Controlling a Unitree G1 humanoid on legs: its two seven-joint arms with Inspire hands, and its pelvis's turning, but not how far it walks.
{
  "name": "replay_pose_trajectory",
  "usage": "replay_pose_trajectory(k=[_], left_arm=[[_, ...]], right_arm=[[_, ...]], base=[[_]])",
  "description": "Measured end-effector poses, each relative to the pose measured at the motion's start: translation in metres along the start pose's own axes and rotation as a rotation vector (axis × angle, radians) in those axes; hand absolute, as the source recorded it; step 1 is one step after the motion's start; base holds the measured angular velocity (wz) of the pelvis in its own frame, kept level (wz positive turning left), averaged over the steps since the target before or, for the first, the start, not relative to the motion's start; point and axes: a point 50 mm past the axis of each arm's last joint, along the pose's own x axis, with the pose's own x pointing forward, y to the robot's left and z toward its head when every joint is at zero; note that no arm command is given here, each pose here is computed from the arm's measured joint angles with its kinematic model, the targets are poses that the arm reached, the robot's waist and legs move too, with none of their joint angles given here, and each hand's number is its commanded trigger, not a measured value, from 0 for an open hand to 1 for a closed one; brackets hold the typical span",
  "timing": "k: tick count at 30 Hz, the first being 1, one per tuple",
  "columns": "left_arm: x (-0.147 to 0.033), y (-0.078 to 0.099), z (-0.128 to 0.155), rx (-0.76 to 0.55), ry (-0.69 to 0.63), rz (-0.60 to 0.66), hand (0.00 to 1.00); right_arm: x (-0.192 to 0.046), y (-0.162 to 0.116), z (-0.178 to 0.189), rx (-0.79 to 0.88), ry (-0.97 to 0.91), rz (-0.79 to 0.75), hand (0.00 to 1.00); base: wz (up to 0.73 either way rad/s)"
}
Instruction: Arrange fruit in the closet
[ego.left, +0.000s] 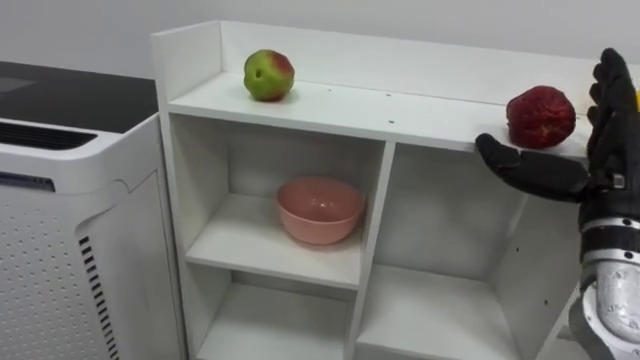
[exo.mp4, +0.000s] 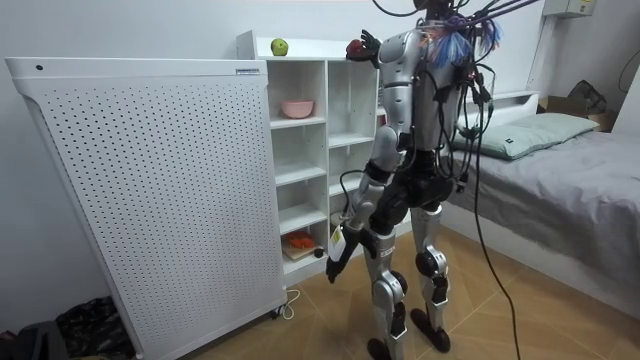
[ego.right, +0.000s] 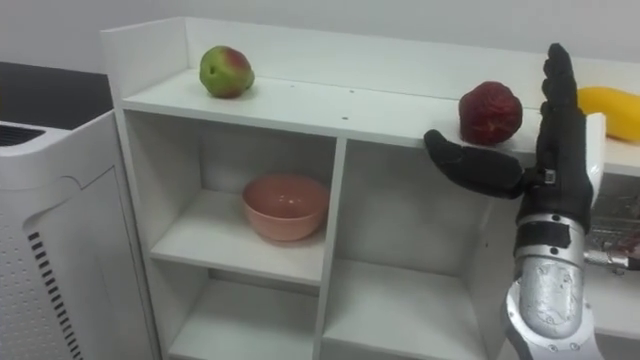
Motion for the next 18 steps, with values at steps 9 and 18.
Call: replay_pose_trajectory(k=[9, 18], left_arm=[[0.0000, 0.0011, 0.0003, -0.002, -0.002, 0.004, 0.00], [0.0000, 0.0011, 0.0000, -0.004, 0.003, 0.003, 0.00]], right_arm=[[0.0036, -0.0031, -0.0071, -0.030, 0.026, 0.000, 1.00], [0.0075, -0.0067, -0.0044, -0.047, 0.013, 0.019, 1.00]], base=[[0.00], [0.00]])
